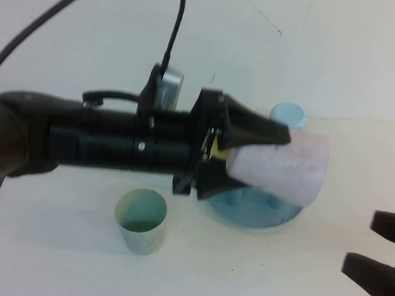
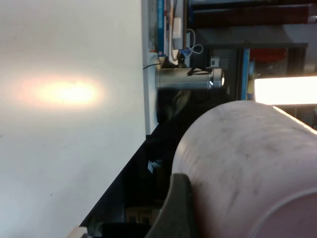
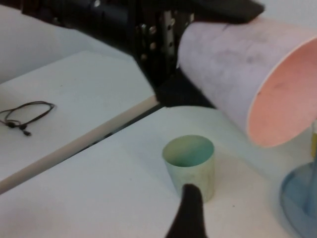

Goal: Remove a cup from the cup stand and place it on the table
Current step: Hand over the cup

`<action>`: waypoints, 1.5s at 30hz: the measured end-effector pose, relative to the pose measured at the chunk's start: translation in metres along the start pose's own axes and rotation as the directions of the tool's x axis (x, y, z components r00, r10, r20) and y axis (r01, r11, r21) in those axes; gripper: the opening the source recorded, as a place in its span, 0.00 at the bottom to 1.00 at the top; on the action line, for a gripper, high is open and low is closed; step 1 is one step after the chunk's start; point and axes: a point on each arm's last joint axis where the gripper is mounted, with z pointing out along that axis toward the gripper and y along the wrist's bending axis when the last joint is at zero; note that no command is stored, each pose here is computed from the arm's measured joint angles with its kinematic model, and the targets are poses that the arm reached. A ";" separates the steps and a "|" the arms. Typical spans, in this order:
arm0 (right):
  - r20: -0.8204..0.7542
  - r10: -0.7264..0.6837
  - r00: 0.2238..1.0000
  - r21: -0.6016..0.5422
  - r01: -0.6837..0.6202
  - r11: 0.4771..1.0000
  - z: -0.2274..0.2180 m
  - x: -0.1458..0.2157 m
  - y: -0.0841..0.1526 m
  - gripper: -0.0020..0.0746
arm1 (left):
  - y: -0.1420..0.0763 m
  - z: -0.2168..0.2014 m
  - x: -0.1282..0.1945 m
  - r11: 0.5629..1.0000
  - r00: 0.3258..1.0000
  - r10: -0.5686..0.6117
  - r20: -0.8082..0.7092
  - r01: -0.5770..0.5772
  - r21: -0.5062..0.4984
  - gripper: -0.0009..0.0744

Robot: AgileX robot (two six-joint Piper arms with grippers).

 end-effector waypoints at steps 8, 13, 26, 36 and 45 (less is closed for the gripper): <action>-0.031 0.046 0.998 -0.189 -0.051 0.981 0.037 -0.023 -0.024 0.78 | -0.039 0.006 -0.022 0.992 0.995 0.102 0.007 -0.103 0.073 0.78; -0.016 0.041 0.999 -0.228 -0.043 0.973 0.050 -0.039 -0.036 0.78 | -0.041 0.006 -0.022 0.992 0.995 0.104 0.006 -0.104 0.077 0.78; 0.042 -0.074 0.996 -0.241 0.082 0.967 0.053 -0.056 -0.039 0.78 | -0.041 0.006 -0.022 0.992 0.996 0.094 0.002 -0.094 0.079 0.78; 0.039 -0.082 0.996 -0.288 0.090 0.954 0.080 -0.071 -0.050 0.78 | -0.041 0.006 -0.022 0.992 0.995 0.095 0.002 -0.095 0.079 0.78; 0.012 -0.080 0.997 -0.347 0.080 0.935 0.118 -0.081 -0.048 0.37 | -0.040 0.006 -0.023 0.990 0.993 0.117 0.010 -0.117 0.073 0.78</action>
